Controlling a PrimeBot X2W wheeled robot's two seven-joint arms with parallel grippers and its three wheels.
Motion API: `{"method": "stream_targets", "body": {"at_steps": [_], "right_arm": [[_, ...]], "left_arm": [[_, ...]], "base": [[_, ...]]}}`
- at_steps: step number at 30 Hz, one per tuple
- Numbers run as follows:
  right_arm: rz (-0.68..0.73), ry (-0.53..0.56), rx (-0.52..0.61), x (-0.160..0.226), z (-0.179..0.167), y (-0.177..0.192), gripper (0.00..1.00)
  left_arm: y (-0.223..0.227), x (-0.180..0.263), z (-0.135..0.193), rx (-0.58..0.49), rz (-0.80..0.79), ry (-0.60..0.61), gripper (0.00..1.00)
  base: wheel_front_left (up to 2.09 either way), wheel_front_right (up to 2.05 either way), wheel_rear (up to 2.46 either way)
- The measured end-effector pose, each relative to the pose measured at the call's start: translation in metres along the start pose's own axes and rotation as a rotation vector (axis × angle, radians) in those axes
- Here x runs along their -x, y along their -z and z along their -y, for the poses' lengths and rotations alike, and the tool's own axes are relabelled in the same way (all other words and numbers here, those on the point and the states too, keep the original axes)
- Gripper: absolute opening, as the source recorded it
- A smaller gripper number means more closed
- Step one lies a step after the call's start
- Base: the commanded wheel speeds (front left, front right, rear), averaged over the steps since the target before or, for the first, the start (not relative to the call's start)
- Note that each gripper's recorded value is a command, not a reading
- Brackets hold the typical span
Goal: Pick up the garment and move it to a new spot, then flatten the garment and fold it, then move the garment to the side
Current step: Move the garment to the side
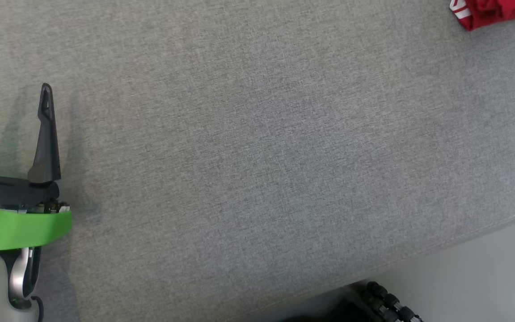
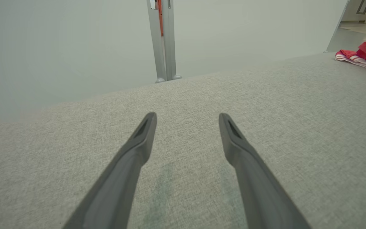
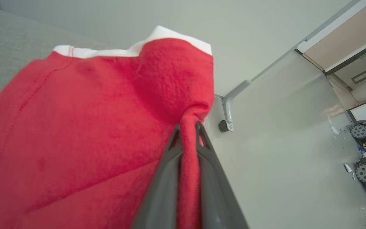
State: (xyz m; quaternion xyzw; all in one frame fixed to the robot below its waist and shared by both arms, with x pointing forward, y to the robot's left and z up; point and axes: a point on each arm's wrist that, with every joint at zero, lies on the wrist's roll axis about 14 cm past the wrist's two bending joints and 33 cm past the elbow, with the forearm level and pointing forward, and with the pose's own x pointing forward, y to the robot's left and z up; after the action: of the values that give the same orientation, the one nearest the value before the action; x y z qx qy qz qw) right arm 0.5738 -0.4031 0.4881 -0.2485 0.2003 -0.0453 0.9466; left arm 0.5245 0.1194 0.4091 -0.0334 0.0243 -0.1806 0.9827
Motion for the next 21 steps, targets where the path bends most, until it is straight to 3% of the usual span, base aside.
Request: {"method": "stream_targets", "body": {"at_steps": [11,12,13,14,21], "right_arm": [[-0.062,0.053,0.025,-0.016,0.013,0.010,0.00],[-0.061,0.058,0.023,-0.017,0.014,0.010,0.22],[-0.051,0.063,0.030,-0.018,0.015,0.008,0.72],[-0.048,0.070,0.029,-0.020,0.016,0.007,1.00],[0.097,0.081,0.056,-0.023,0.011,-0.022,1.00]], "left_arm": [[0.016,-0.003,0.000,0.020,-0.027,0.005,1.00],[0.016,-0.003,0.000,0.021,-0.028,0.004,1.00],[0.016,-0.003,0.000,0.022,-0.029,0.003,1.00],[0.017,-0.002,0.000,0.023,-0.030,0.002,1.00],[0.023,0.000,-0.003,0.036,-0.041,-0.013,1.00]], "base": [[0.00,0.00,0.00],[0.00,0.00,0.00],[0.00,0.00,0.00],[0.00,0.00,0.00],[0.00,0.00,0.00]]}}
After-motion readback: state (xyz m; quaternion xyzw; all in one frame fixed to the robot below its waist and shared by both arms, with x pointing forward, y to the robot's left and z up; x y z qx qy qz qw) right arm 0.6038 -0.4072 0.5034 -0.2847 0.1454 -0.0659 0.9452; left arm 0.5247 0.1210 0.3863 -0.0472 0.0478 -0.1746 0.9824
